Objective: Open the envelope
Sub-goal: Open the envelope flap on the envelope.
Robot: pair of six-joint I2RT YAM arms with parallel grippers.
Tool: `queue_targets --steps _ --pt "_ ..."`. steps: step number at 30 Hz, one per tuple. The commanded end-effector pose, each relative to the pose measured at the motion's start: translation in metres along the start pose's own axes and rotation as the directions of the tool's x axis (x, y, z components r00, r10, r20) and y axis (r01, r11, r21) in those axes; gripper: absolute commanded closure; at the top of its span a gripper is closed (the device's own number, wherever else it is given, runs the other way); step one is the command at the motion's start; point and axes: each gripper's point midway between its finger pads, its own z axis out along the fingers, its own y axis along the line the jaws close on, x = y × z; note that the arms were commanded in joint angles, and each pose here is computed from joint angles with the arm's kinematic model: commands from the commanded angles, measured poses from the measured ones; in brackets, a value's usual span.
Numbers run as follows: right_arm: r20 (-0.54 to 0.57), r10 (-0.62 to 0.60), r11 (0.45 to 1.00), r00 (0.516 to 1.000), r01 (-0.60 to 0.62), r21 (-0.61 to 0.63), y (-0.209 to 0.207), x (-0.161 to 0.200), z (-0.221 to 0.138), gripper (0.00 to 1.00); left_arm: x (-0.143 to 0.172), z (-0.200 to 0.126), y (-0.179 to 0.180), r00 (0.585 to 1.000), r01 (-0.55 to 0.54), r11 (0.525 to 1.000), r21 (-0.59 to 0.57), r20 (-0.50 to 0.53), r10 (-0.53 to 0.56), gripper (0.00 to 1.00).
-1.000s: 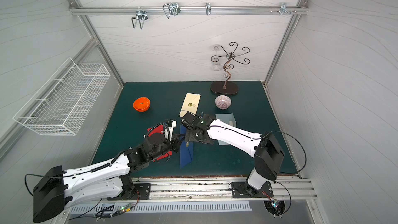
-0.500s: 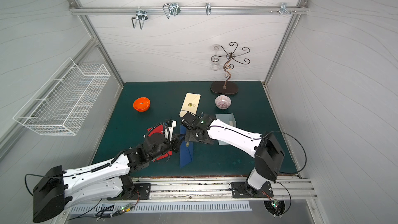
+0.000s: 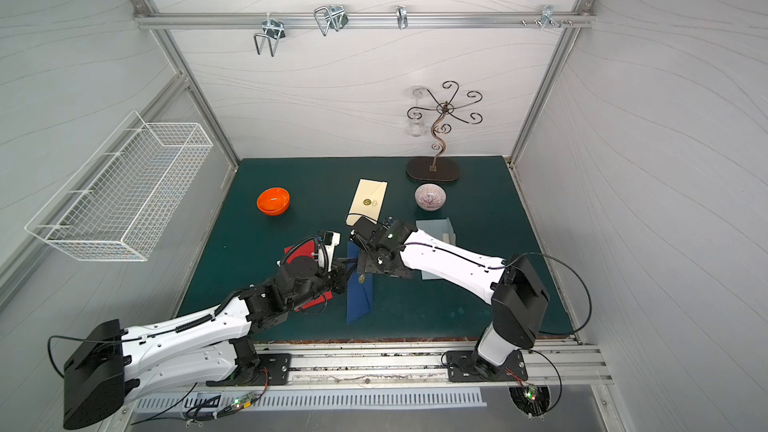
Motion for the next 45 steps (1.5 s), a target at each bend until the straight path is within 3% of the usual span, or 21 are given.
queue_targets --steps 1,45 --pt "0.0 0.001 0.999 1.0 -0.001 0.05 -0.0159 0.0023 -0.0051 0.01 -0.0254 -0.0047 -0.0179 0.997 -0.004 0.998 0.056 0.083 -0.001 1.0" --pt "0.002 0.008 0.997 1.0 -0.008 0.075 -0.0237 0.0037 -0.003 0.01 -0.024 -0.0048 -0.0166 0.997 -0.01 0.999 0.051 0.08 0.006 1.0"
